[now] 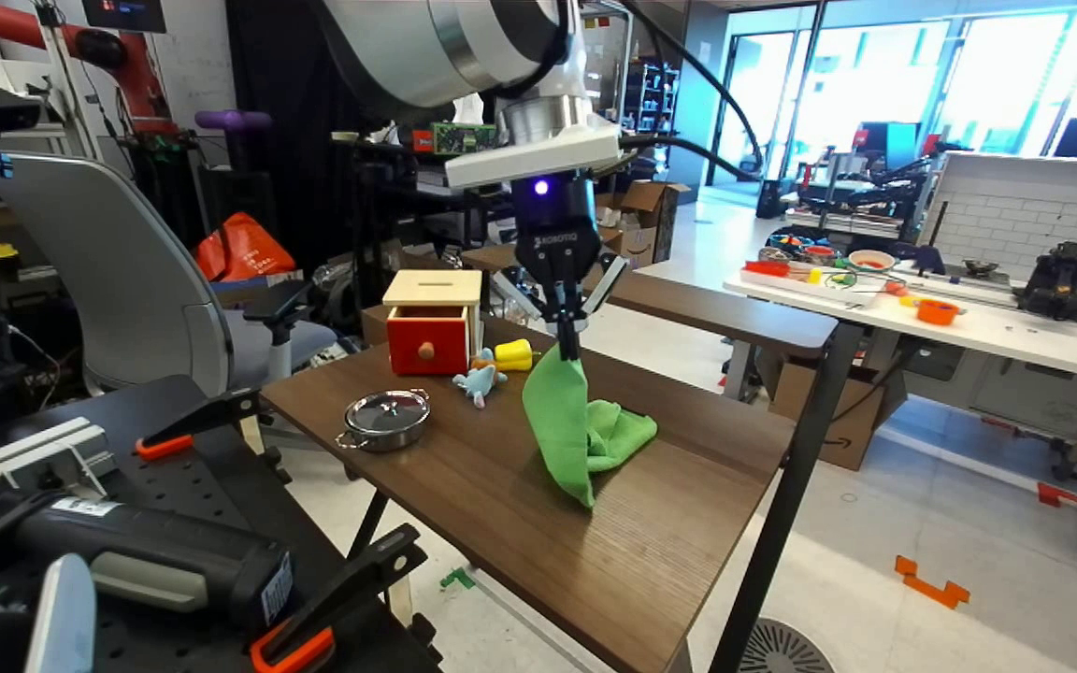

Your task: Fold the green towel

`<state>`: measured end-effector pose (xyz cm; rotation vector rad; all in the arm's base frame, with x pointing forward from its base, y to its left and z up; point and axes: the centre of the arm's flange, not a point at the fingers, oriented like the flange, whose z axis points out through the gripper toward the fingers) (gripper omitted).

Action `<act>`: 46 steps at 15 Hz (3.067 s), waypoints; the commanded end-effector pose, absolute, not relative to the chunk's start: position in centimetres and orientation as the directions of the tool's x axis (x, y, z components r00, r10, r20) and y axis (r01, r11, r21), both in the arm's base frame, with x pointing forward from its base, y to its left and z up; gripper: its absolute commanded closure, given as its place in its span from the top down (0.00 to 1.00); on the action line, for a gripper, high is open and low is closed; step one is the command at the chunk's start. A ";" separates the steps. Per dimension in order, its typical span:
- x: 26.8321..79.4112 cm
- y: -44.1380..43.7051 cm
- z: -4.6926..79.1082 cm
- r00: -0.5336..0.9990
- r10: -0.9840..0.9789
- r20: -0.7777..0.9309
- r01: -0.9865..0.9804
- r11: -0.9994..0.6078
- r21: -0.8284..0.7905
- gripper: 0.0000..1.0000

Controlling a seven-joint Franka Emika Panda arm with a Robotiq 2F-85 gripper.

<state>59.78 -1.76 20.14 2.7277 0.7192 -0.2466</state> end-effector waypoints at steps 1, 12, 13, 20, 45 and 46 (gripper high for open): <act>63.8 -4.3 19.7 0.901 0.379 -0.213 0.425 -0.868 0.257 0.01; 71.7 -5.9 10.9 0.917 0.310 -0.251 0.373 -0.891 0.258 0.01; 72.0 -5.7 10.1 0.914 0.313 -0.259 0.377 -0.892 0.249 0.01; 73.4 -5.1 6.1 0.903 0.287 -0.319 0.381 -0.878 0.290 0.01; 67.5 -0.5 18.9 0.877 0.426 -0.222 0.480 -0.794 0.374 1.00; 67.6 -0.4 18.8 0.877 0.426 -0.223 0.481 -0.793 0.374 1.00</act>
